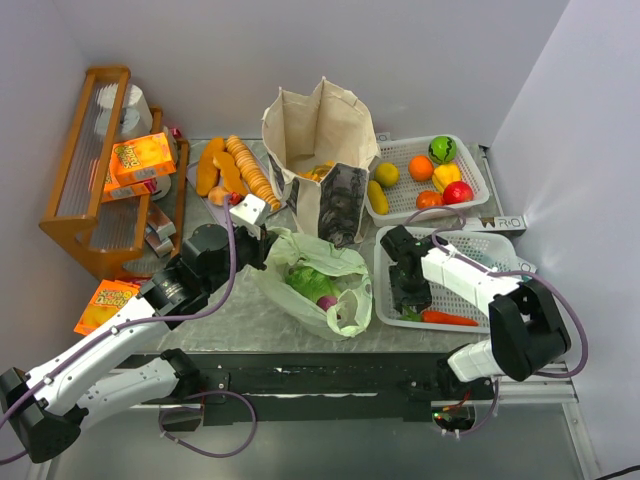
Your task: Place the mixed food into the grocery bags and tie them
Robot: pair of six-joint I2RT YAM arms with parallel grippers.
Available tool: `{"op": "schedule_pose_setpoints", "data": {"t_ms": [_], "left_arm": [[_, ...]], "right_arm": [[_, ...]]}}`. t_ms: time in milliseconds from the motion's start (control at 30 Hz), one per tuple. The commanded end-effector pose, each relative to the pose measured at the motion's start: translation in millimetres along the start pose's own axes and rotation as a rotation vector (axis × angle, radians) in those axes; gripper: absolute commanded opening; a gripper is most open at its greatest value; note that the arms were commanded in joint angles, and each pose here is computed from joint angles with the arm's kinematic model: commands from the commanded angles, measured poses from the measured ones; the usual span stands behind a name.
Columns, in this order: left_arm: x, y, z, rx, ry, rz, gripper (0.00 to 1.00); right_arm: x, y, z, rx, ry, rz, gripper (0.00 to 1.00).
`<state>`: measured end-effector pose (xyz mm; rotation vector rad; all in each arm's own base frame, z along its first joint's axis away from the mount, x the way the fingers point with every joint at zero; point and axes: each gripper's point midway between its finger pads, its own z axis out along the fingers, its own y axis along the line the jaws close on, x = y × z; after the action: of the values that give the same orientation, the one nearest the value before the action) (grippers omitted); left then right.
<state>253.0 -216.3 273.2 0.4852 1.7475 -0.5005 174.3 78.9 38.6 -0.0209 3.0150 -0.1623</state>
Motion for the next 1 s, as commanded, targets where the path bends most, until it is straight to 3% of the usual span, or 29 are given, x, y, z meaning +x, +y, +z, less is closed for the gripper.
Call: {"op": "schedule_pose_setpoints", "data": {"t_ms": [0,67,100,167,267,433,533,667,800,967], "left_arm": [[-15.6,-0.8,-4.8,0.009,-0.053,-0.004,0.01],[-16.0,-0.8,-5.1,0.009,-0.055,-0.004,0.01],[-16.8,-0.8,-5.5,0.010,-0.058,-0.003,0.01],[-16.5,-0.7,-5.7,0.010,-0.058,-0.003,0.01],[-17.3,-1.2,-6.5,0.011,-0.061,-0.003,0.01],[-19.3,-0.2,-7.6,0.008,-0.067,-0.004,0.01],[-19.0,-0.1,-7.5,0.008,-0.067,-0.003,0.01],[-17.6,-0.8,-5.8,0.010,-0.061,-0.003,0.01],[-15.4,-2.6,-4.0,0.018,-0.052,0.000,0.01],[-15.5,-1.1,-4.0,0.011,-0.053,-0.002,0.01]], "right_arm": [[-1.1,-12.1,-0.3,0.086,-0.005,0.038,0.36],[-2.4,-14.5,-2.1,0.102,-0.011,0.044,0.23],[-6.3,-16.8,-5.5,0.113,-0.030,0.055,0.11],[-13.5,-17.1,-13.7,0.110,-0.070,0.066,0.01],[-32.6,-23.4,-38.5,0.124,-0.164,0.085,0.00],[-68.3,-54.2,-121.4,0.209,-0.397,0.128,0.00],[-85.2,-44.9,-180.4,0.059,-0.598,0.155,0.00],[-87.6,5.1,-266.1,-0.360,-0.901,0.069,0.00],[-77.2,51.8,-325.9,-0.675,-1.078,-0.077,0.00],[-63.4,95.6,-372.8,-0.860,-1.191,-0.230,0.00]]}}
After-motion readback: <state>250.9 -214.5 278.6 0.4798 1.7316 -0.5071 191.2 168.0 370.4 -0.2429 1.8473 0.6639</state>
